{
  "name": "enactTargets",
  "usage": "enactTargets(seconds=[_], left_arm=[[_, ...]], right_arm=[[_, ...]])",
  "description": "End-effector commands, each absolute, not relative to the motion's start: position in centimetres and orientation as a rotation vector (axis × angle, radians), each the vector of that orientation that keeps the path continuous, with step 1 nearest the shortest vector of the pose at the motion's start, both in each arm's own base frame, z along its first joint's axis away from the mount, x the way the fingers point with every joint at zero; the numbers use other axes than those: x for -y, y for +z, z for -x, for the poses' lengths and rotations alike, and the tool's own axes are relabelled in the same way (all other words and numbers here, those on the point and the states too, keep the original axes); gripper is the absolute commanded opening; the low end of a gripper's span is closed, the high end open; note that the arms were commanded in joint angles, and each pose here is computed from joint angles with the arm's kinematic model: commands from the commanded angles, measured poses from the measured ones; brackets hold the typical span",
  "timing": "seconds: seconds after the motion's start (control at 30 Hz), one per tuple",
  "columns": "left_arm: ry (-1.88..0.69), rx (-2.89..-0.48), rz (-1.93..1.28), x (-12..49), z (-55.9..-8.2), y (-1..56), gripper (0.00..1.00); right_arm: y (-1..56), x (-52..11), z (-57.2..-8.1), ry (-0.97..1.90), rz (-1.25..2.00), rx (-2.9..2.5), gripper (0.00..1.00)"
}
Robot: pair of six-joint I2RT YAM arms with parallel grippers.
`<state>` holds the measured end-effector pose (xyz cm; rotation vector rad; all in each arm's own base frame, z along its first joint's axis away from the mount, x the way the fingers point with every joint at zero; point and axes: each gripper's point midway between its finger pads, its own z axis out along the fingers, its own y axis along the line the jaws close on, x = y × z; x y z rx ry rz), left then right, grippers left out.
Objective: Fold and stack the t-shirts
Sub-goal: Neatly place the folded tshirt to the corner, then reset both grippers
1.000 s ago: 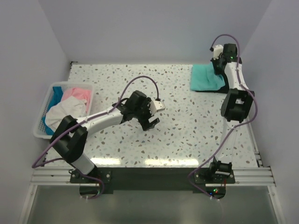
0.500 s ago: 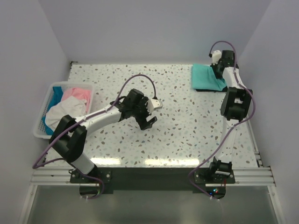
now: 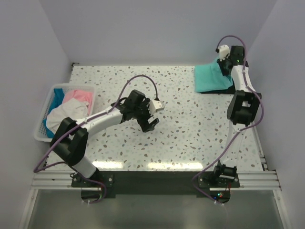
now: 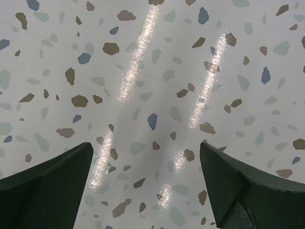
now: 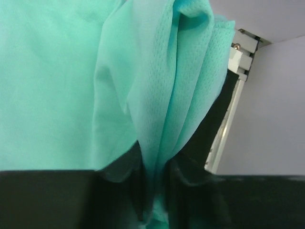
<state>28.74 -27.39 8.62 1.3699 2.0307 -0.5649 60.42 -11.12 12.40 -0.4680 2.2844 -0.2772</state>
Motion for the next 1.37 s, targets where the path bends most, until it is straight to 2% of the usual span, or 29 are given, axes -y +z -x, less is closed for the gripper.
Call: enactTargets(seconds=[0.0,0.03,0.07,0.13,0.17,0.3,0.43,0.77,0.83,0.87,0.9,1.1,1.23,1.33], left_arm=[[-0.594,-1.966,-1.381,27.9,-29.4,10.4,1.0],[-0.597,-1.966,-1.373,27.8,-29.5,10.7,1.0],[-0.601,-1.96,-1.36,27.6,-29.7,11.1,1.0],[-0.612,-1.962,-1.34,27.4,-29.8,11.7,1.0],[-0.609,-1.961,-1.319,27.0,-30.2,12.2,1.0],[-0.641,-1.966,-1.226,26.2,-31.3,14.2,1.0],[-0.703,-2.007,-1.094,25.0,-32.3,16.2,1.0],[-0.702,-2.096,-0.741,18.7,-37.9,21.6,1.0],[-0.704,-2.128,-0.712,17.4,-38.2,21.7,1.0],[-0.704,-2.161,-0.687,16.2,-38.4,21.0,1.0],[-0.696,-2.19,-0.673,15.6,-38.3,20.6,1.0],[-0.701,-2.342,-0.589,11.8,-34.7,16.6,1.0],[-0.652,-2.364,-0.592,10.4,-31.6,14.7,1.0],[-0.598,-2.312,-0.548,9.9,-30.0,15.8,1.0]], right_arm=[[12.7,13.0,-61.2,-0.356,0.474,-2.267,0.28],[12.7,13.4,-61.5,-0.379,0.463,-2.254,0.47],[12.6,13.9,-61.6,-0.412,0.429,-2.258,0.73],[13.9,14.8,-62.3,-0.468,0.379,-2.218,0.89],[15.0,15.0,-62.3,-0.486,0.364,-2.204,0.93],[20.2,14.5,-61.4,-0.477,0.344,-2.13,0.98],[23.7,13.1,-59.1,-0.401,0.322,-2.117,0.99],[28.0,4.1,-48.7,0.134,0.264,-2.194,0.99],[26.0,2.7,-46.1,0.226,0.252,-2.262,0.99],[27.5,1.9,-44.4,0.252,0.239,-2.237,0.99],[24.8,1.1,-42.5,0.314,0.226,-2.303,0.99],[20.1,-1.3,-33.3,0.394,0.272,-2.385,0.99],[18.5,-1.5,-29.6,0.359,0.334,-2.399,0.99],[18.1,-1.7,-27.8,0.349,0.347,-2.392,0.99]])
